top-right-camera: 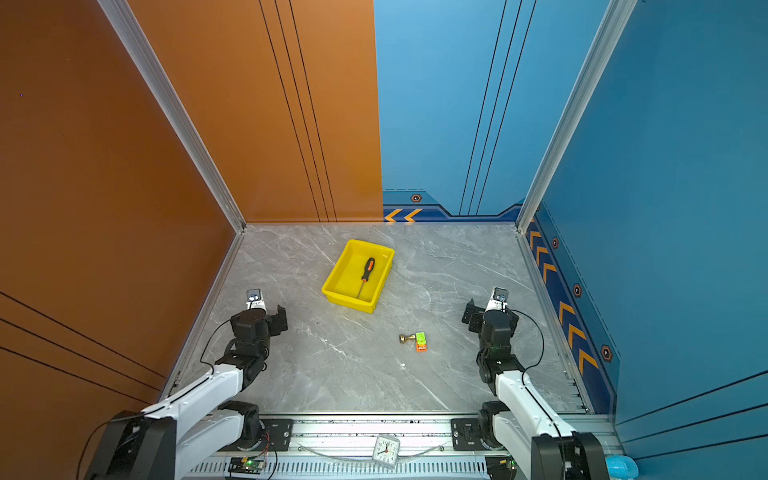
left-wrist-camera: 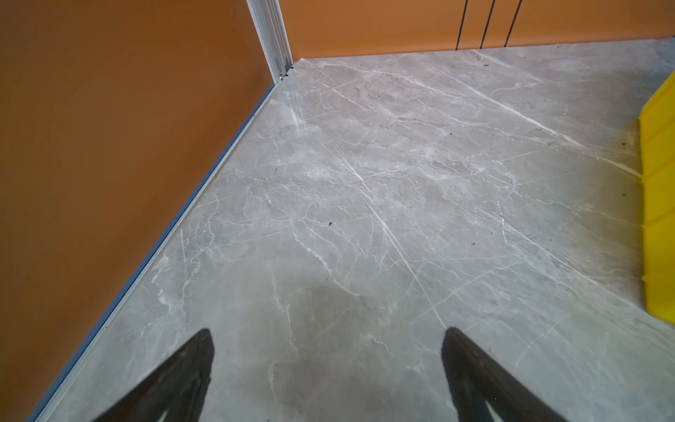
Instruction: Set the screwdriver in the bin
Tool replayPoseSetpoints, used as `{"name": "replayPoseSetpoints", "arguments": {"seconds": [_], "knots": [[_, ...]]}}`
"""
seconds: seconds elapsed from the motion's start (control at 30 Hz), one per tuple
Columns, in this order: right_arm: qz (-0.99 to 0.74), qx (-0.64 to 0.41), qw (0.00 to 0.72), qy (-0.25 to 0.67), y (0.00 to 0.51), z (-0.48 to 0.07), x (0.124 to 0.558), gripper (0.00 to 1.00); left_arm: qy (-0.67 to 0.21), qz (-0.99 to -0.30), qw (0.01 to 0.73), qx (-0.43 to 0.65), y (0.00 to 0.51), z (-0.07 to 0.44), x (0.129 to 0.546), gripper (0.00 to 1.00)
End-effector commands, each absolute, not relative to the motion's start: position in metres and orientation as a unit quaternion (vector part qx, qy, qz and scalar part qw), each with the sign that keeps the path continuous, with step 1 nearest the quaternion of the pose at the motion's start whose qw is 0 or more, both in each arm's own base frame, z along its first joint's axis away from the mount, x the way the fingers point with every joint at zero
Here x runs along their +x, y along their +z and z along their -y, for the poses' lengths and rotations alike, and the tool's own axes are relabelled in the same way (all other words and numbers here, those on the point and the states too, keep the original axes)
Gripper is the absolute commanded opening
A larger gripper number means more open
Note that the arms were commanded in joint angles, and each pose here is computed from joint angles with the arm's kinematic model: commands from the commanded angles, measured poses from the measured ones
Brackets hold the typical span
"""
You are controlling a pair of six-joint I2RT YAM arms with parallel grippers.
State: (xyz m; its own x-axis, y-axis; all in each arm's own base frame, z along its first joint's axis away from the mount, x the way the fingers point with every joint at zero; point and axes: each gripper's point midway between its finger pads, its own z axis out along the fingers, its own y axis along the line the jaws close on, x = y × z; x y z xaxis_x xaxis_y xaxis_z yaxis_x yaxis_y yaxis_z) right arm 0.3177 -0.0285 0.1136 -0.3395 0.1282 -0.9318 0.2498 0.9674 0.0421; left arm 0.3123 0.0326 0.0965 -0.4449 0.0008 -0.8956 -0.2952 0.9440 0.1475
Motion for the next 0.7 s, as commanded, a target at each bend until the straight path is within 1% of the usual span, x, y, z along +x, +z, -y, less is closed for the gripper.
{"name": "replayPoseSetpoints", "arguments": {"seconds": [0.0,0.17,0.33,0.67], "knots": [[-0.781,0.101,0.616,-0.04,0.137,0.024,0.339,1.0,0.122,-0.808,0.571,-0.082,0.122,-0.026,0.337,0.98],[-0.772,0.083,0.628,-0.043,0.131,0.02,0.359,1.0,0.115,-0.805,0.577,-0.075,0.122,-0.026,0.353,0.98],[-0.784,0.066,0.616,-0.039,0.117,0.019,0.375,1.0,0.113,-0.801,0.583,-0.077,0.122,-0.03,0.367,0.98],[-0.789,0.067,0.609,-0.044,0.1,0.019,0.38,1.0,0.101,-0.801,0.586,-0.066,0.112,-0.027,0.381,0.98]]}}
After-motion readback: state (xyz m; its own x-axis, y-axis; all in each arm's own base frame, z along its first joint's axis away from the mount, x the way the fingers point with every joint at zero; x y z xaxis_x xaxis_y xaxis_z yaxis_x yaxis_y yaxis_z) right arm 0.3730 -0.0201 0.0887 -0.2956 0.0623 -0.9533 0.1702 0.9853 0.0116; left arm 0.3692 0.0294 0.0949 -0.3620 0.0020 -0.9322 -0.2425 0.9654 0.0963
